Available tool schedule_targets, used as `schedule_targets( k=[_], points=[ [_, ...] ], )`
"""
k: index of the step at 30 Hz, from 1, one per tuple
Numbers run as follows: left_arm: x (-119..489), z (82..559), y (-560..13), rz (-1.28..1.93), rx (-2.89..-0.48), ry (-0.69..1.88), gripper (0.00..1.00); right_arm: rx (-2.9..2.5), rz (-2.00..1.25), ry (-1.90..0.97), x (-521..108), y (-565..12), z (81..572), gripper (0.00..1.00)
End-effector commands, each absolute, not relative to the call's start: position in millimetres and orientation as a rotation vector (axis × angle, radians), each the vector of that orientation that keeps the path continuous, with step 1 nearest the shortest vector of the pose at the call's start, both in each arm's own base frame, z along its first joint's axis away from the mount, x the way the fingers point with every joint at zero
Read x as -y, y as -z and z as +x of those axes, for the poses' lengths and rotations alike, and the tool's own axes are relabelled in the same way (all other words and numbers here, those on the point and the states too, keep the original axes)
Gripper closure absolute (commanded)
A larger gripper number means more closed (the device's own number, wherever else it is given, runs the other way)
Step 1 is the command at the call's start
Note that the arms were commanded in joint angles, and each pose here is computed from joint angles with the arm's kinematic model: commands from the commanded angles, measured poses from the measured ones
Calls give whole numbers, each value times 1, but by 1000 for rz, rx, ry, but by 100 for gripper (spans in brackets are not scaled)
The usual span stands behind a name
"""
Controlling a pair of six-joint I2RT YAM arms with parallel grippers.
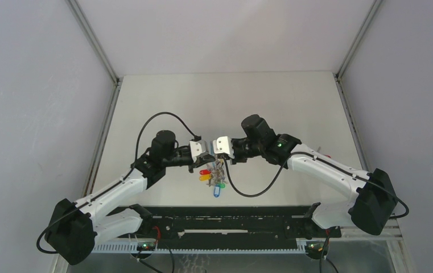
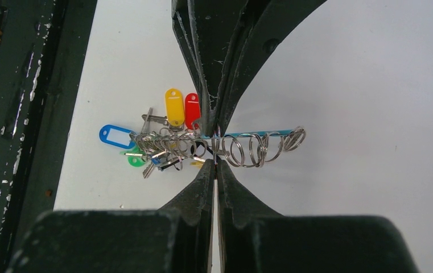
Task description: Put the keys on the keyring
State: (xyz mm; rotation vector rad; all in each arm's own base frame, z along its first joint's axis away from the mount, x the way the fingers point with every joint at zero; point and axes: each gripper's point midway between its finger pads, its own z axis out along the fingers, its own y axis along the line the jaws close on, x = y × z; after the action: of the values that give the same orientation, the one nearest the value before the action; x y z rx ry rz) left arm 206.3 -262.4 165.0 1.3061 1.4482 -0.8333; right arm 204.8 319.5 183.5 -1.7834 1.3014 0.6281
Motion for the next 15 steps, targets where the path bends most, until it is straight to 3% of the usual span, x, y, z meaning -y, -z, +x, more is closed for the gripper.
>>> schedule_targets(
  k=[1,15],
  points=[
    [269,208,-183,1311,-1350,824,100,-1257,-1774,-653,-327,-195,204,100],
    [270,206,-185,1317,-1338,836,100,-1286,-1750,-633,-328,-194,210,100]
  ],
)
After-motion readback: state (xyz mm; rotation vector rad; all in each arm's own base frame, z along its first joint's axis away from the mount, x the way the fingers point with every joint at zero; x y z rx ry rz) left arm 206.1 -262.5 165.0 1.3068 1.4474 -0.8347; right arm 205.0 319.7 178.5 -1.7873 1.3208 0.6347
